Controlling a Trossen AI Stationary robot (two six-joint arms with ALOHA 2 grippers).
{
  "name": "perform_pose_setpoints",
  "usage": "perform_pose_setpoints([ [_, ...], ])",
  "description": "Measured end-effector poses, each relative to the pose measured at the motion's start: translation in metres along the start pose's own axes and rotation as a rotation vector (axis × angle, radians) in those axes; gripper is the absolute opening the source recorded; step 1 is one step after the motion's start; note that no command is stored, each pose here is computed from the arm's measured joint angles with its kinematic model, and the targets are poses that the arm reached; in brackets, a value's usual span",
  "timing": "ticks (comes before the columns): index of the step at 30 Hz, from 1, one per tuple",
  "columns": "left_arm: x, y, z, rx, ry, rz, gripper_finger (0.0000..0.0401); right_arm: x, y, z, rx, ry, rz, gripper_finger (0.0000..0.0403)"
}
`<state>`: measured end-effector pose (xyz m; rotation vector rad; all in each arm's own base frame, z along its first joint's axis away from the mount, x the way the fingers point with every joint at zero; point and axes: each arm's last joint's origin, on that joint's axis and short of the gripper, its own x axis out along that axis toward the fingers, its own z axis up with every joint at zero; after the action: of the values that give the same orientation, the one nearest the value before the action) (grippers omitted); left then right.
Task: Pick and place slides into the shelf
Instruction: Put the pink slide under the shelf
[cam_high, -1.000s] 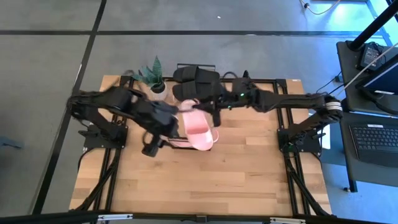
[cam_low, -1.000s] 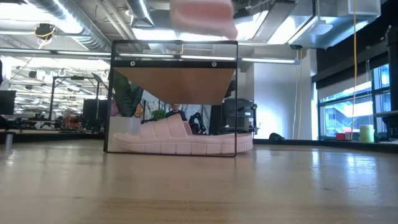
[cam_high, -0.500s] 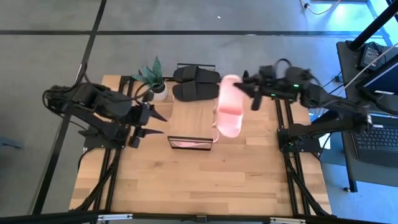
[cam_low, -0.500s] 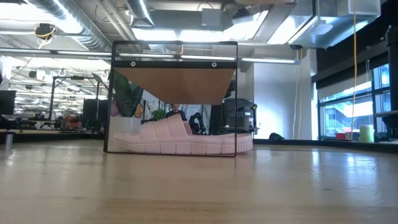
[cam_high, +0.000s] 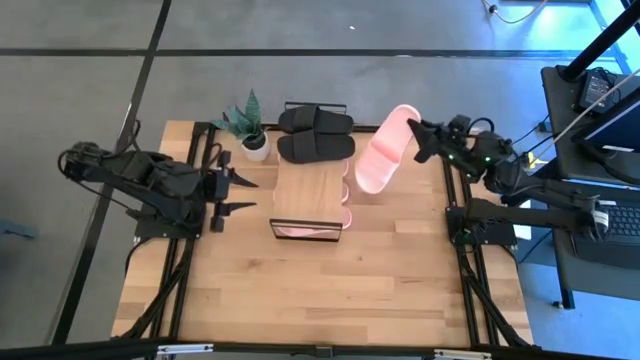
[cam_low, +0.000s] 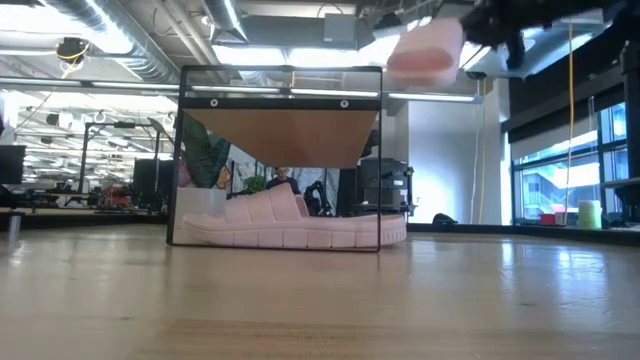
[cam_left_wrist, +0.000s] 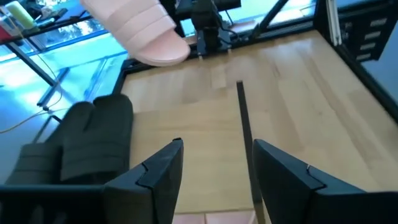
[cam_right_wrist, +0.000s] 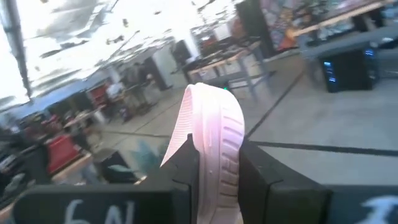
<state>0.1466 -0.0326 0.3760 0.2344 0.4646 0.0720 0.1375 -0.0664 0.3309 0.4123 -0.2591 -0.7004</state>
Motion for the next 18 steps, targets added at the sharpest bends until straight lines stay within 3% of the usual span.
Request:
perform_pose_setpoints([
  [12,0.004,-0.009,-0.072,-0.072,-0.219,-0.051,0.0185,0.005,-0.061,-0.048,0.146,-0.113,-0.186,0.0072],
  [18,0.004,-0.008,-0.091,-0.092,-0.255,0.037,0.0185,-0.002,-0.087,-0.071,0.216,-0.181,-0.297,0.0072],
])
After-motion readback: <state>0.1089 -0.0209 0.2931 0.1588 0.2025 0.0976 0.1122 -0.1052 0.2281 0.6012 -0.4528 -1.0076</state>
